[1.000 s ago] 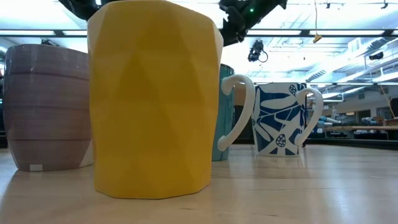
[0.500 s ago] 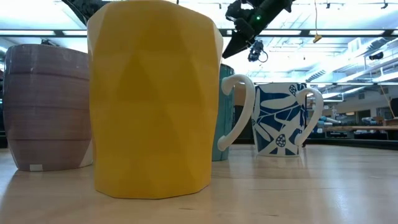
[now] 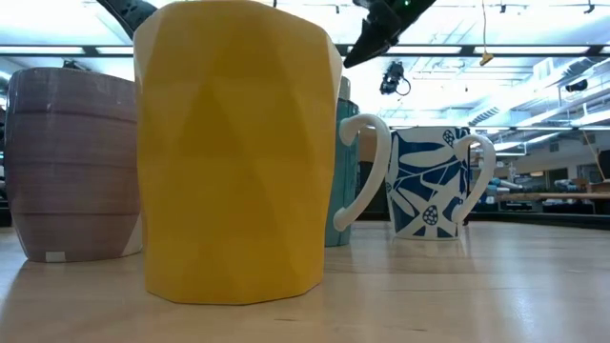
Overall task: Place coffee mugs
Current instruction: Put the green mug on the shelf
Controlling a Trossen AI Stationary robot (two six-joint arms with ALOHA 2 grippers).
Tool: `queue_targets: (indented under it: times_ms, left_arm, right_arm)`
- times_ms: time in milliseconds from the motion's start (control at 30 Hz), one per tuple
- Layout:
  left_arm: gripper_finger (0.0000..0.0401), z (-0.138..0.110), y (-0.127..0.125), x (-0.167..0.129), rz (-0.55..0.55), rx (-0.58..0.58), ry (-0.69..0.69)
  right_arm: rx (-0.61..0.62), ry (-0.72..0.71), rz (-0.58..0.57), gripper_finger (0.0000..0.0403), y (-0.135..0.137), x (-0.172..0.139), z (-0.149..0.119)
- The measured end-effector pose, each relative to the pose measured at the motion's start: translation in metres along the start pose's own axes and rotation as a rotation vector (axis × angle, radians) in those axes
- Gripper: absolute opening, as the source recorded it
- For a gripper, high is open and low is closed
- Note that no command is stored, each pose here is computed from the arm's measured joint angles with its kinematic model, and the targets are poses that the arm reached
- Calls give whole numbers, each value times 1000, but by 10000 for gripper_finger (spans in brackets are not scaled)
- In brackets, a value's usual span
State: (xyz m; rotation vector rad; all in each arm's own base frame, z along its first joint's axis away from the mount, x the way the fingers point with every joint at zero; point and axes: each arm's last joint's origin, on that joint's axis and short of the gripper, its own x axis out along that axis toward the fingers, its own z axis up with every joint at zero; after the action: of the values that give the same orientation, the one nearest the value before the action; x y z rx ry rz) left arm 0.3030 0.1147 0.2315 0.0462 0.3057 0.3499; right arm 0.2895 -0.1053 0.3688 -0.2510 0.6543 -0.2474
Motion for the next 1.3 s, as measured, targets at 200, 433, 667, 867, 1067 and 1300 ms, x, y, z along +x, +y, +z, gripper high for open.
queue_targets:
  times_ms: [200, 433, 667, 867, 1067, 1300]
  left_arm:
    - [171, -2, 0, 7, -4, 1, -35]
    - [171, -4, -2, 7, -39, 1, -17]
    - [171, 9, -1, -17, -65, -1, 21]
    - [171, 29, 1, -47, -60, -1, -10]
    - [171, 42, 3, -75, -52, -6, -37]
    - [171, 50, 4, -95, -46, -16, -58]
  right_arm:
    - [-28, -45, 30, 142, 14, 1, 8]
    - [-35, -49, 54, 144, 20, 1, 10]
    - [-53, -12, 80, 165, 30, 15, 8]
    - [-71, 43, 61, 193, 31, 25, 4]
    - [-78, 93, 56, 195, 25, 33, -3]
    - [-103, 138, 64, 182, 22, 38, -9]
